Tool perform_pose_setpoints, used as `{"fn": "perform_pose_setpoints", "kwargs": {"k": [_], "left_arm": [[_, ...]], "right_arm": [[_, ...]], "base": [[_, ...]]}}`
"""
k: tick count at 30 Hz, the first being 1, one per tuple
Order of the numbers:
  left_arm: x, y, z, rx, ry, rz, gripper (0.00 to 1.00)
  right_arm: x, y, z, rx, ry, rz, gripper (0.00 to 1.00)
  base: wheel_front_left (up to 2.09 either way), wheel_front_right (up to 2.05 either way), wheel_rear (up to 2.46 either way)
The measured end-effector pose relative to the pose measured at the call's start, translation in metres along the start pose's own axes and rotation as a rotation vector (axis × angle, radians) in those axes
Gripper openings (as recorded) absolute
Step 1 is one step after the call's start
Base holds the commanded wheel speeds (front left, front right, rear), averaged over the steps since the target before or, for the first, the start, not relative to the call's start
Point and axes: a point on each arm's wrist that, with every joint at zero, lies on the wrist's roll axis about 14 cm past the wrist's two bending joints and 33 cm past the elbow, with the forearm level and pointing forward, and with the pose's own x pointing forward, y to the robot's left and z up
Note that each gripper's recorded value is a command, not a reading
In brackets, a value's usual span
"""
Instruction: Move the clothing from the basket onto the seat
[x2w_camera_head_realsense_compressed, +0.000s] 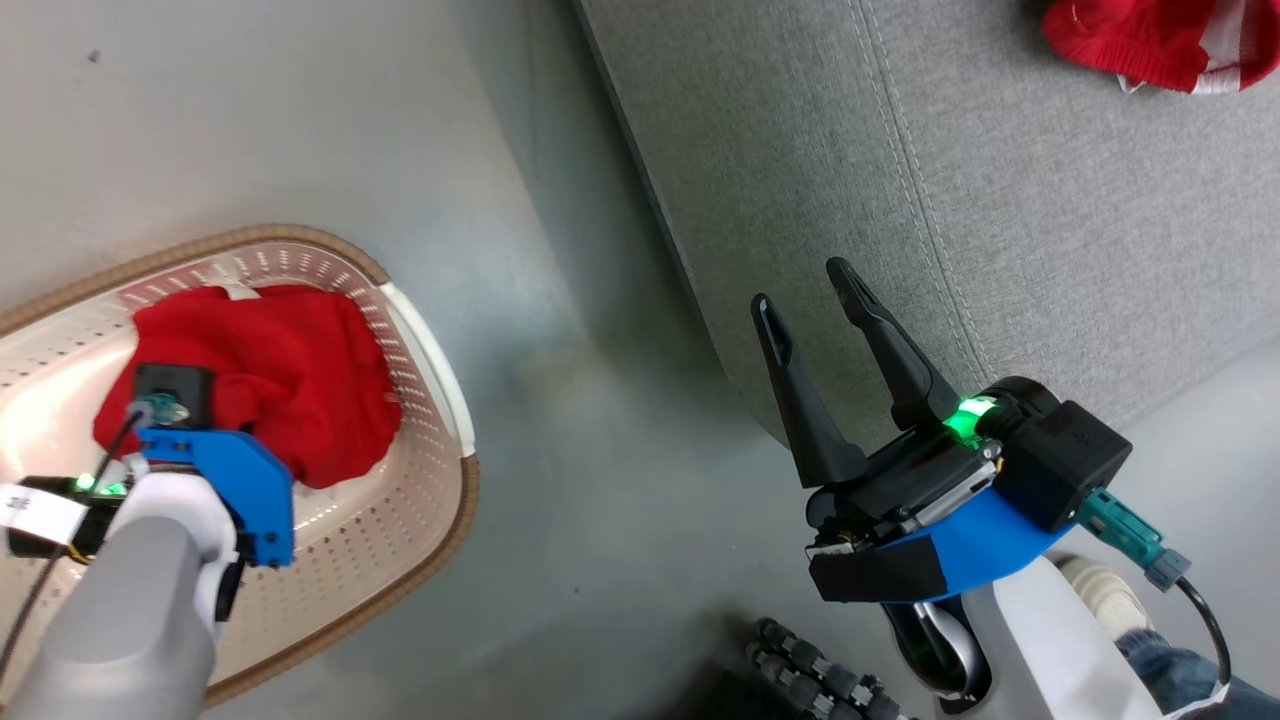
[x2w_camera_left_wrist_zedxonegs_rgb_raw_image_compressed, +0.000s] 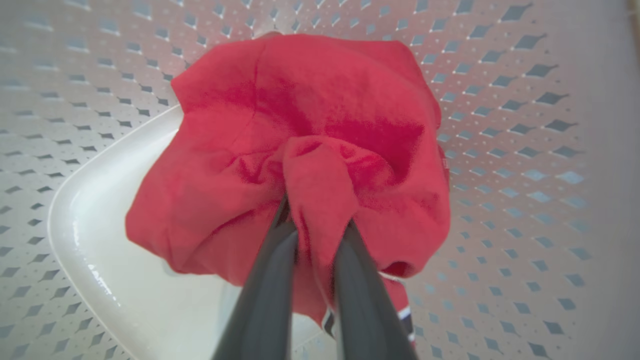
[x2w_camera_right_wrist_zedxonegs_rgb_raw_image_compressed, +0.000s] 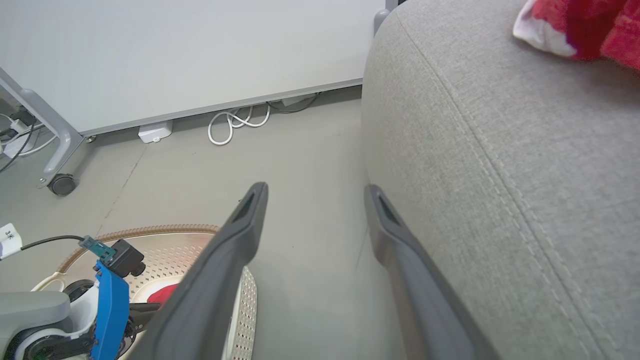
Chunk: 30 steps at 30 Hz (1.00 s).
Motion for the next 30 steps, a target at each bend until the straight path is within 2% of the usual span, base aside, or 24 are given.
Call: {"fn": "perform_pose_setpoints", "kwargs": {"k": [10,18,24,30], "left_arm": [[-0.050,-0.037,0.025,0.017,-0.128,-0.056,0.00],[-0.112,-0.071,0.048,0.035,-0.317,-0.083,0.00],[-0.163,-0.103,0.064,0.083,-0.463,-0.114,0.00],[-0.218,-0.123,0.088,0.127,-0.635,-0.134,0.00]], "right_arm": [[-0.003,0.016,0.031,-0.067,-0.087,0.055,1.00],[-0.022,0.039,0.053,-0.091,-0.149,0.112,1.00],[-0.040,0.059,0.068,-0.100,-0.196,0.165,1.00],[-0.059,0.080,0.084,-0.099,-0.236,0.218,1.00]], "base": [[0.00,0.00,0.00],[0.00,0.00,0.00],[0.00,0.00,0.00],[0.00,0.00,0.00]]}}
